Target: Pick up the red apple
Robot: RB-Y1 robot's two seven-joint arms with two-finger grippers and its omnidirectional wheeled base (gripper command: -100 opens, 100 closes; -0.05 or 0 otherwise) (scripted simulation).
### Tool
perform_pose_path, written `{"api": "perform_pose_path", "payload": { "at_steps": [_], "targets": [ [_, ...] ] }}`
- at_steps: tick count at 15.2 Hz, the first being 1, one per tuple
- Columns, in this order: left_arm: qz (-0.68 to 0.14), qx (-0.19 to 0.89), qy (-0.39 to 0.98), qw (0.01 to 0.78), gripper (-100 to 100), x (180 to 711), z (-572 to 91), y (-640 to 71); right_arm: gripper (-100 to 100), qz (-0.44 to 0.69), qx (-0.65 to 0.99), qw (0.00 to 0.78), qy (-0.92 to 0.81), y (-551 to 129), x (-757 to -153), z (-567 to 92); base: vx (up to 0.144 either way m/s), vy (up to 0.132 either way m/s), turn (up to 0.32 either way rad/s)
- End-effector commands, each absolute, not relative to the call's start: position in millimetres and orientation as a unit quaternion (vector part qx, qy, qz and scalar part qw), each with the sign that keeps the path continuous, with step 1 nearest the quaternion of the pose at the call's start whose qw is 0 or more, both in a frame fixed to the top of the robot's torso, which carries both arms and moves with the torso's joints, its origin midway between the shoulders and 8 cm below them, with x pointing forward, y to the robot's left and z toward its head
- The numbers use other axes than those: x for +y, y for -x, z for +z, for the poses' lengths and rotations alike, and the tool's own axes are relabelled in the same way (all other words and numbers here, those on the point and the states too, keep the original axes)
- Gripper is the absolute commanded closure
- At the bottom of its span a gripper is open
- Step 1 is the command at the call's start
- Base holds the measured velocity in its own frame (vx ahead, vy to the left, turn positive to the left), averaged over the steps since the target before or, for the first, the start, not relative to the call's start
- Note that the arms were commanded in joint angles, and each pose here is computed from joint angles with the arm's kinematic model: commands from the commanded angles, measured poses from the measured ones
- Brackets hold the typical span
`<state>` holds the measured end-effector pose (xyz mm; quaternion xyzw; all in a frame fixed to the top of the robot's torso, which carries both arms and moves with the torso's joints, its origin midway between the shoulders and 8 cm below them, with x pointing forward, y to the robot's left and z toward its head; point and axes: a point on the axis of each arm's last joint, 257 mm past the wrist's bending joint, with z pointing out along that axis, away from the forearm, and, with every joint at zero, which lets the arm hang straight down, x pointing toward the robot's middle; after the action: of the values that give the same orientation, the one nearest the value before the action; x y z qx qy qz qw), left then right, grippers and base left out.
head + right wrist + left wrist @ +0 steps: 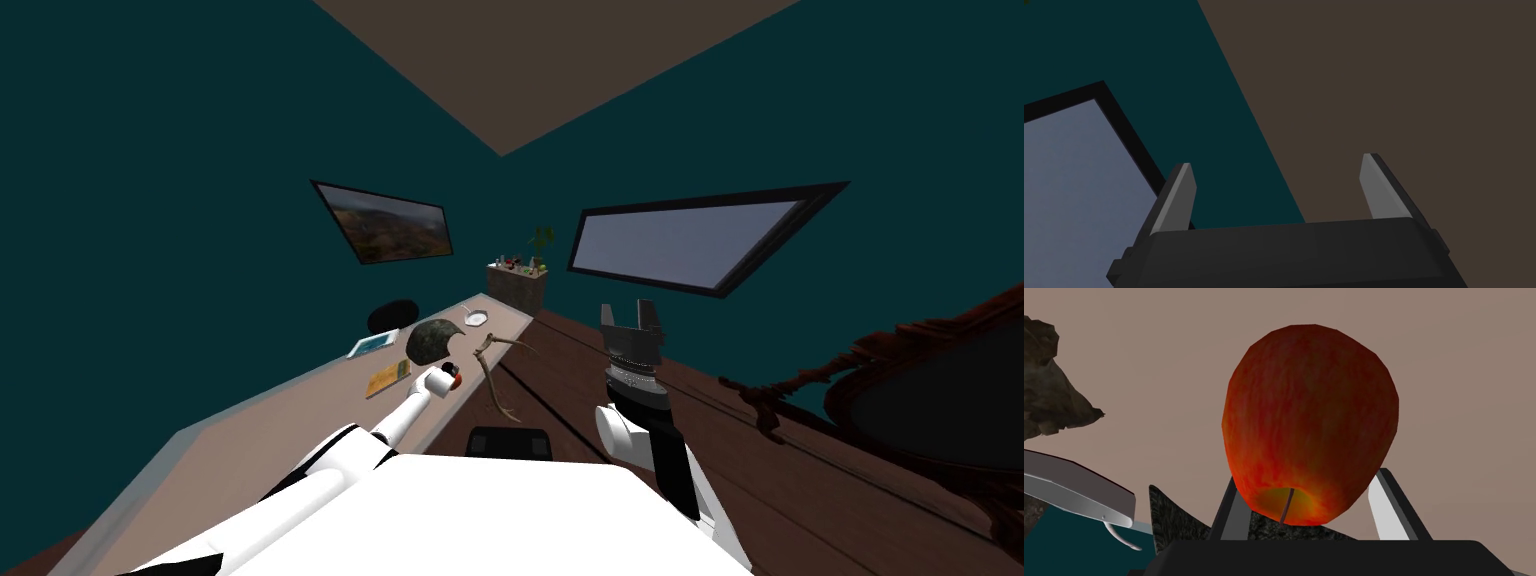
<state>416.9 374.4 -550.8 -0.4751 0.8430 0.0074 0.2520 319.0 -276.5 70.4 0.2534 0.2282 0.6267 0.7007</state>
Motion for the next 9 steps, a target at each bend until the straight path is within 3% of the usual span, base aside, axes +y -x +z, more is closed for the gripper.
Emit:
{"api": "perform_pose_path", "payload": {
  "at_steps": [1,4,9],
  "targets": [
    [0.007,0.843,0.475,0.252,100,374,-551,-417,0,0.627,0.228,0.701,-0.253,-319,-277,70,0.006,0.000,-0.010],
    [0.006,0.844,0.473,0.253,100,370,-543,-426,0,0.627,0.228,0.701,-0.253,-319,-277,70,-0.013,-0.002,0.011],
    [0.005,0.845,0.471,0.253,100,367,-535,-434,0,0.627,0.228,0.701,-0.253,-319,-277,70,-0.071,-0.008,0.023]
  ]
}}
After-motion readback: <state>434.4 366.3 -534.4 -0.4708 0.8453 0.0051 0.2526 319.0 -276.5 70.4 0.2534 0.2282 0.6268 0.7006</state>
